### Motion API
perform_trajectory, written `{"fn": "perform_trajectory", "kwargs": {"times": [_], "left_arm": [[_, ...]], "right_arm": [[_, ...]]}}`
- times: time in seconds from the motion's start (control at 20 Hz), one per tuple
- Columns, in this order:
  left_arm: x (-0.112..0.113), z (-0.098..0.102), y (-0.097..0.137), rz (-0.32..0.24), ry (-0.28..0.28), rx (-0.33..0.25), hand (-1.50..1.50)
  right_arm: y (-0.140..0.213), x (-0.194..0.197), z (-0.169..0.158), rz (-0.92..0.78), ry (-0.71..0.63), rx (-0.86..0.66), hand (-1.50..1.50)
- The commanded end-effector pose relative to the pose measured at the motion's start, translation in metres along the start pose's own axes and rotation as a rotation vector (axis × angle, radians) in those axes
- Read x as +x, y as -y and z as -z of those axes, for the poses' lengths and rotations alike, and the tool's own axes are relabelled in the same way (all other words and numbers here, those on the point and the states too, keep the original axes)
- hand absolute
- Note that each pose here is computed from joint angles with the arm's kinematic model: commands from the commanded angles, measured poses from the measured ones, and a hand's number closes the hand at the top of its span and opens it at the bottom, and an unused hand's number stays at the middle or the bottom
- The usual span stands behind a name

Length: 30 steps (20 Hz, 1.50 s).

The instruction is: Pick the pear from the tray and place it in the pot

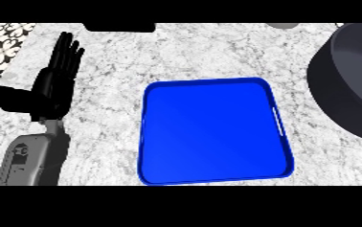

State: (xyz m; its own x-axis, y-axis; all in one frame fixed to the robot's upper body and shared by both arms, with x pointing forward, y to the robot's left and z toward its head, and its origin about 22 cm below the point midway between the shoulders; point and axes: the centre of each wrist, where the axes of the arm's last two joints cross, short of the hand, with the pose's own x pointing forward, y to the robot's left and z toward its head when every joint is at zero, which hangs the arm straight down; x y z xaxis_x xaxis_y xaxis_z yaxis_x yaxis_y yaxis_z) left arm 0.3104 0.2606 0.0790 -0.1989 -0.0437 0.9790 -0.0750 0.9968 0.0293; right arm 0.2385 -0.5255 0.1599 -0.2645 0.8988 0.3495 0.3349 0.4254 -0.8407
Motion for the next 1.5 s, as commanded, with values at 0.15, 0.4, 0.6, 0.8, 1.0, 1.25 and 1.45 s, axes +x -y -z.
{"fn": "perform_trajectory", "kwargs": {"times": [0.15,0.4,0.6,0.8,1.0,1.25,1.45], "left_arm": [[0.006,0.004,-0.001,-0.021,-0.012,0.001,0.00],[0.000,-0.006,0.016,-0.009,0.005,-0.016,0.00],[0.004,-0.001,0.000,0.001,-0.009,-0.023,0.00],[0.003,0.005,0.005,-0.017,0.006,-0.012,0.00],[-0.001,0.002,0.007,-0.019,0.009,-0.024,0.00],[-0.003,0.006,0.004,-0.007,0.014,-0.011,0.00],[0.003,0.000,-0.004,0.006,0.023,-0.002,0.00]], "right_arm": [[-0.035,-0.043,0.005,-0.023,0.000,0.023,1.50],[-0.047,-0.050,0.022,-0.035,-0.013,0.041,1.50],[-0.061,-0.045,0.038,-0.041,-0.085,0.197,1.50],[-0.077,-0.058,0.007,0.109,-0.177,0.313,-1.50],[-0.086,-0.049,0.029,0.165,-0.077,0.376,-1.50],[-0.083,-0.046,0.040,0.298,0.033,0.254,-1.50],[-0.072,-0.048,0.042,0.491,-0.039,0.162,-1.50]]}}
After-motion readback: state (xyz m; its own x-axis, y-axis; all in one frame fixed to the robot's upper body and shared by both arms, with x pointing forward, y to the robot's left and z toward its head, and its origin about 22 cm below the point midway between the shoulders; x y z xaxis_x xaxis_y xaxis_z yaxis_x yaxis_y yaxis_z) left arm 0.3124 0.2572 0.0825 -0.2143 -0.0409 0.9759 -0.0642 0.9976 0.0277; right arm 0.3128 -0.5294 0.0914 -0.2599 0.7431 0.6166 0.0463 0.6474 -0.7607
